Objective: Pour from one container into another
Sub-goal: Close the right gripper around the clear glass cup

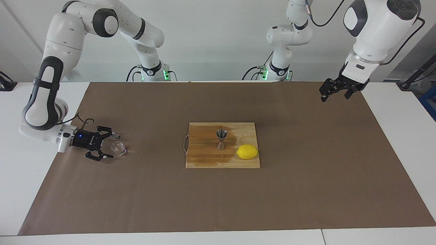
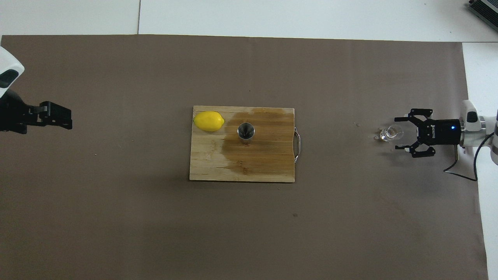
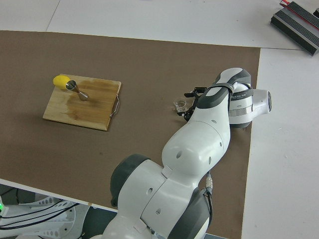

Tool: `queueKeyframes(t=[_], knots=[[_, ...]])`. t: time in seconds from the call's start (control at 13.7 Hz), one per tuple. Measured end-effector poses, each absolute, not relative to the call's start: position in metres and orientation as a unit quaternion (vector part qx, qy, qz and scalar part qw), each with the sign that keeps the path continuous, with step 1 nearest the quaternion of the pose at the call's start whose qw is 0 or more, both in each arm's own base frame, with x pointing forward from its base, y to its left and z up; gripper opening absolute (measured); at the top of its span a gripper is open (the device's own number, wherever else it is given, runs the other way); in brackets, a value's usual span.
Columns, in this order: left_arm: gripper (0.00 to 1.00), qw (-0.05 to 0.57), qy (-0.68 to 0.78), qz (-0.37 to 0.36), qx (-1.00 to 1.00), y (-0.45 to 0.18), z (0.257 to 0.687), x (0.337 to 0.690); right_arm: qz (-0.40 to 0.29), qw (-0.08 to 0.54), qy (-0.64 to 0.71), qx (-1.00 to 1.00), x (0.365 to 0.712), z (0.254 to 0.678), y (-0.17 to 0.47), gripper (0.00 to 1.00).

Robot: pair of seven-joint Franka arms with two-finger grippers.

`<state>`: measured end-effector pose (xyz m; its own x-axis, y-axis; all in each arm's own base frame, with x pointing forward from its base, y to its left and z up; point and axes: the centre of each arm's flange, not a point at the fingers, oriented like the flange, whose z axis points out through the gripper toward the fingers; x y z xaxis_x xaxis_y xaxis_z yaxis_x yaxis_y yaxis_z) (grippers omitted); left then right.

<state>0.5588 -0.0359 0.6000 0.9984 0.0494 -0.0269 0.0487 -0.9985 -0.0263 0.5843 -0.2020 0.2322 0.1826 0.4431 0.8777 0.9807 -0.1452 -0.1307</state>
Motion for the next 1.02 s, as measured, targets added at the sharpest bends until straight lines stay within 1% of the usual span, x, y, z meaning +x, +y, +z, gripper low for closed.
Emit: queueKeyframes(t=[1.02], knots=[[1.0, 0.013, -0.025, 0.014, -1.0, -0.0357, 0.6002, 0.5587, -0.357, 0.384, -0.531, -0.666, 0.5865, 0.2265, -0.1961, 1.0]])
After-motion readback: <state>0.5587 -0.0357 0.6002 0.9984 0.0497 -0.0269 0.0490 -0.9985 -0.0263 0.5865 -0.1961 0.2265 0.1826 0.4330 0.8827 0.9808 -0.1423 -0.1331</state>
